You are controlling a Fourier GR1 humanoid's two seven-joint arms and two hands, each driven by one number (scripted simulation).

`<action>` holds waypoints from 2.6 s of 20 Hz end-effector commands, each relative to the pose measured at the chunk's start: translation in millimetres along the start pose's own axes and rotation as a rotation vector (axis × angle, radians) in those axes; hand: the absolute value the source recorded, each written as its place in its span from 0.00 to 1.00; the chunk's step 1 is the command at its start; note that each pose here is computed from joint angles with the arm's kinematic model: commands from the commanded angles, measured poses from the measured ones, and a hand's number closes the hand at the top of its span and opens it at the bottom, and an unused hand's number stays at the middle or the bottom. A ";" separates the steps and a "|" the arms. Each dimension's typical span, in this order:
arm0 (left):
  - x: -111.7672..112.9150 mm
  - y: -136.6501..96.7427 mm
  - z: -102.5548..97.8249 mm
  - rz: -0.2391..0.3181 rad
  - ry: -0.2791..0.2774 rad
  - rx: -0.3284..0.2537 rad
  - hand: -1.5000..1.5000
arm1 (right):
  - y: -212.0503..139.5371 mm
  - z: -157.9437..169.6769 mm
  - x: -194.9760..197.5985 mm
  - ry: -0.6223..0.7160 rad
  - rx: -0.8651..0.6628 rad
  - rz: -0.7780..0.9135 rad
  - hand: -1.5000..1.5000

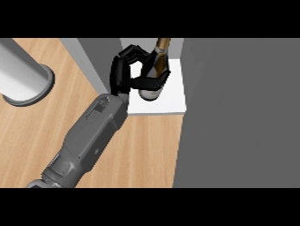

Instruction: Pick up the wine, place it into the cabinet and close the cabinet

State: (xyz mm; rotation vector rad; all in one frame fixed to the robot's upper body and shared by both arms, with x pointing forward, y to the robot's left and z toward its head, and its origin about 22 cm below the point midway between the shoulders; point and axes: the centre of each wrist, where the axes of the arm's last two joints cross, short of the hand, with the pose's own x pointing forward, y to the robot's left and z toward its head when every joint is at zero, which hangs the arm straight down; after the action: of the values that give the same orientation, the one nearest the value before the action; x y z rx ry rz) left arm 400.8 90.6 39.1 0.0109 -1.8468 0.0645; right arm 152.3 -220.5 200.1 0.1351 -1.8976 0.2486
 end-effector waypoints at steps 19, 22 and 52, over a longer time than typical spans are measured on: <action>-4.2 4.3 -32.0 0.017 0.006 0.150 1.00 | 8.1 8.4 13.4 -0.068 0.061 -0.060 0.00; 7.4 -0.6 -41.3 0.074 0.008 0.165 1.00 | 6.4 8.8 7.6 -0.050 0.058 -0.080 0.00; -28.5 31.4 -21.1 -0.169 0.025 0.171 0.00 | 8.4 -7.6 1.8 -0.079 0.098 -0.067 0.00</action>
State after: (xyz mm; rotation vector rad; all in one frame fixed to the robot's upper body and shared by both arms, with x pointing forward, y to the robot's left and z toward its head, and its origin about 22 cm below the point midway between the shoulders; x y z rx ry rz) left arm 426.3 110.0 18.0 0.2421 -1.8027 0.1299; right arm 158.9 -209.5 198.1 0.2297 -1.9263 0.2825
